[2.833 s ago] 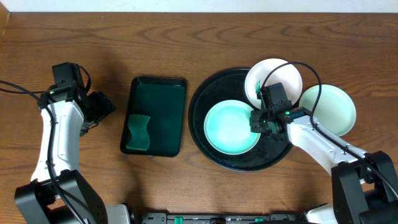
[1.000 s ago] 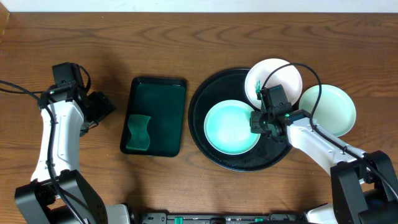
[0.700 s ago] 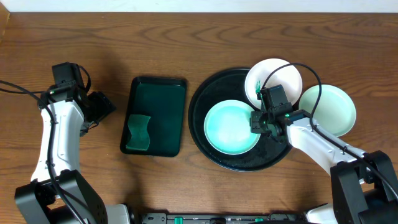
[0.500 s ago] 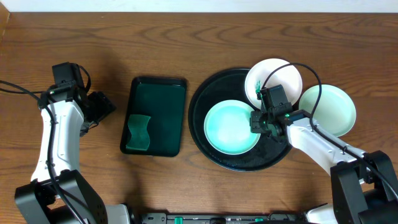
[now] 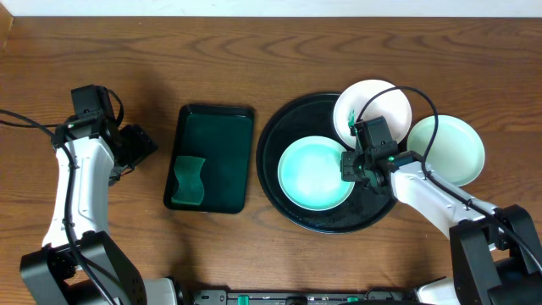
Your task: Clean dirty plates on tray and stack at the side
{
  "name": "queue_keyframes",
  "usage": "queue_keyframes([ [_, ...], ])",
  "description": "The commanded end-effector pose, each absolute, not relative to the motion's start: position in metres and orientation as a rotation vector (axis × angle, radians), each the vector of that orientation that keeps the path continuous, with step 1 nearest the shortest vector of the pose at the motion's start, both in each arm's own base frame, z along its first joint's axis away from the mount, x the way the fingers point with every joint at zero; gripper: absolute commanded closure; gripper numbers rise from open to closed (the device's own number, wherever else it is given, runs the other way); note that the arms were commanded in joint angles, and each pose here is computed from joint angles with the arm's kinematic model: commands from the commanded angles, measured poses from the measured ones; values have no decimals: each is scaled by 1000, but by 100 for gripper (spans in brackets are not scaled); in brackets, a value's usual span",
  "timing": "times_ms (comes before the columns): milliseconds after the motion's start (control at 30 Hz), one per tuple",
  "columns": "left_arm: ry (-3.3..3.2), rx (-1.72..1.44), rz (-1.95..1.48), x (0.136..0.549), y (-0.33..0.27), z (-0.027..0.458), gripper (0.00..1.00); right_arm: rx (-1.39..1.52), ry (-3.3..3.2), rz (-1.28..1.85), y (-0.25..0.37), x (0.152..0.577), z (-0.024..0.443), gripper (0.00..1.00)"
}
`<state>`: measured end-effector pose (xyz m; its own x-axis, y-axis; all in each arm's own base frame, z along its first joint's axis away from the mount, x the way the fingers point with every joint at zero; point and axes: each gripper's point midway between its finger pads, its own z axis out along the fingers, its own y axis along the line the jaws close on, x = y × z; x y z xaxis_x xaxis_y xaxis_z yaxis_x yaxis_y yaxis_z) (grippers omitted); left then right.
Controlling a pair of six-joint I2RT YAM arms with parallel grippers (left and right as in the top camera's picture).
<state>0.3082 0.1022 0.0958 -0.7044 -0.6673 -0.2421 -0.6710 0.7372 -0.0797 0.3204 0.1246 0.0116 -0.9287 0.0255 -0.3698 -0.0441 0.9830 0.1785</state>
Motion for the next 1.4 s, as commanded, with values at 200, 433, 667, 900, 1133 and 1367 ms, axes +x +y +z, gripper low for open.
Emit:
queue_keyframes([
  [200,2658,-1060,26,311,105,104,20,-21,2737,272,127,318,12,99],
  [433,2658,-1060,26,311,105,104,19,-19,2736,275,127,319,15,99],
  [667,2658,-1060,26,311,105,104,19,-6,2794,261,125,320,34,99],
  [900,2658,-1060,27,311,106,104,19,0,2822,251,124,317,38,99],
  [1133,2658,-1060,27,311,106,104,19,54,2856,229,112,320,52,99],
  [1367,2658,-1060,27,311,106,104,19,89,2864,321,114,327,75,99],
])
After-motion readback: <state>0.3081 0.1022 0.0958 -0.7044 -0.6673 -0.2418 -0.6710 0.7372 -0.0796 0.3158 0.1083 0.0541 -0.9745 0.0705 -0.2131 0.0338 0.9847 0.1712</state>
